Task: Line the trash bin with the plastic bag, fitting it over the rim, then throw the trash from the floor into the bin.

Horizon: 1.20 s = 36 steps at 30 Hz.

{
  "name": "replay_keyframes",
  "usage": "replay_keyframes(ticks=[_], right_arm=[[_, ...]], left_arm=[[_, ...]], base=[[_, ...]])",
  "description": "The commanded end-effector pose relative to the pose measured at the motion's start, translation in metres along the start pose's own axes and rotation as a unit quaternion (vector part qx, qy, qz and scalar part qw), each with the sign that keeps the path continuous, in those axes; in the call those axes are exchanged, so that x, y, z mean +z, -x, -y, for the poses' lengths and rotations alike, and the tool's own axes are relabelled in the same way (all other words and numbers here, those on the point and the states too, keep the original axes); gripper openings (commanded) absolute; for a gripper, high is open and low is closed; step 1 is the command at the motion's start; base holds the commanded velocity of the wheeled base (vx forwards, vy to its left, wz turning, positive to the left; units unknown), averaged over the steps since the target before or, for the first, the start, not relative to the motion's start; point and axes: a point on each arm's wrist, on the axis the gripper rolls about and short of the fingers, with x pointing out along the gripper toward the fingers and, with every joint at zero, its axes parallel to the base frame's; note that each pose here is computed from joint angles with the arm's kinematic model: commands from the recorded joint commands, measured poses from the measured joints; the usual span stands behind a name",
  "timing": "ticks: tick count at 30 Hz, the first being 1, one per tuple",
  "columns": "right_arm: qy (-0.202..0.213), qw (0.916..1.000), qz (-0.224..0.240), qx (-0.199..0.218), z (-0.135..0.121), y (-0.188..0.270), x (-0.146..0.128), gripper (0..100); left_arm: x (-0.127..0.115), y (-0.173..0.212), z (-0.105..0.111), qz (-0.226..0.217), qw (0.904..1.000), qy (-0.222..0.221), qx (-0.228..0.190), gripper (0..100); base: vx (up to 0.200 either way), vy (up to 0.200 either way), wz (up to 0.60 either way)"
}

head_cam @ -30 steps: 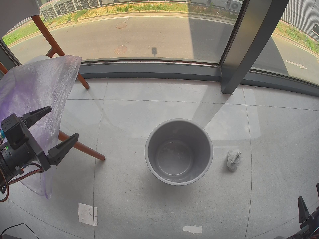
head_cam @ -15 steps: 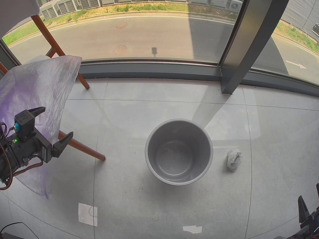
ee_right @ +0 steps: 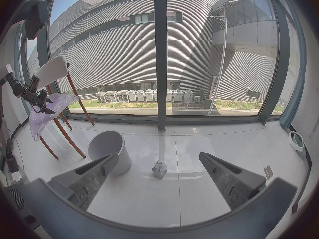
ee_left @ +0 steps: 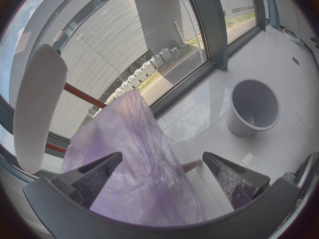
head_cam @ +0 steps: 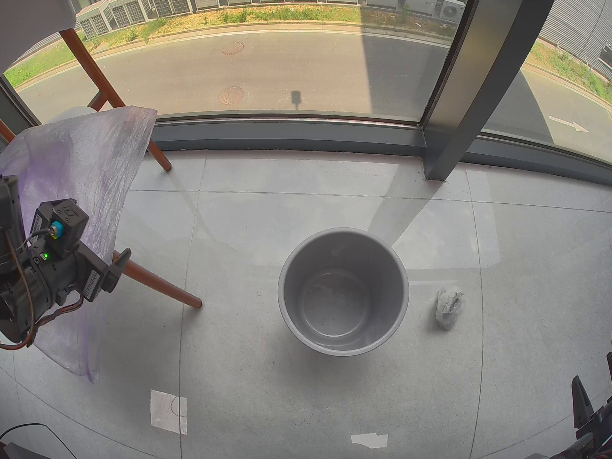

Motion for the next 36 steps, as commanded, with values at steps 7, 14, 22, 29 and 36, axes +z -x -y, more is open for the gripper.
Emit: replay_keyframes(ticks=[7, 14, 22, 29, 36], right_arm=[[0.000, 1.0000, 0.000, 0.000, 0.000, 0.000, -0.005, 100], [-0.001, 1.0000, 0.000, 0.000, 0.000, 0.000, -0.005, 100], [0.000, 1.0000, 0.000, 0.000, 0.000, 0.000, -0.005, 100], [-0.001, 1.0000, 0.000, 0.000, 0.000, 0.000, -0.005, 100], [-0.001, 1.0000, 0.000, 0.000, 0.000, 0.000, -0.005, 100]], left_arm=[[-0.001, -0.019, 0.013, -0.032, 0.9992, -0.020, -0.012, 100], [0.002, -0.031, 0.014, -0.042, 0.9987, -0.016, 0.024, 100], [-0.001, -0.043, 0.008, -0.060, 0.9972, -0.027, 0.037, 100], [-0.004, -0.050, 0.003, -0.071, 0.9962, -0.024, 0.044, 100], [-0.004, -0.054, 0.005, -0.074, 0.9962, -0.027, 0.038, 100]], base=[[0.000, 0.000, 0.00], [0.000, 0.000, 0.00], [0.000, 0.000, 0.00], [0.000, 0.000, 0.00], [0.000, 0.000, 0.00]])
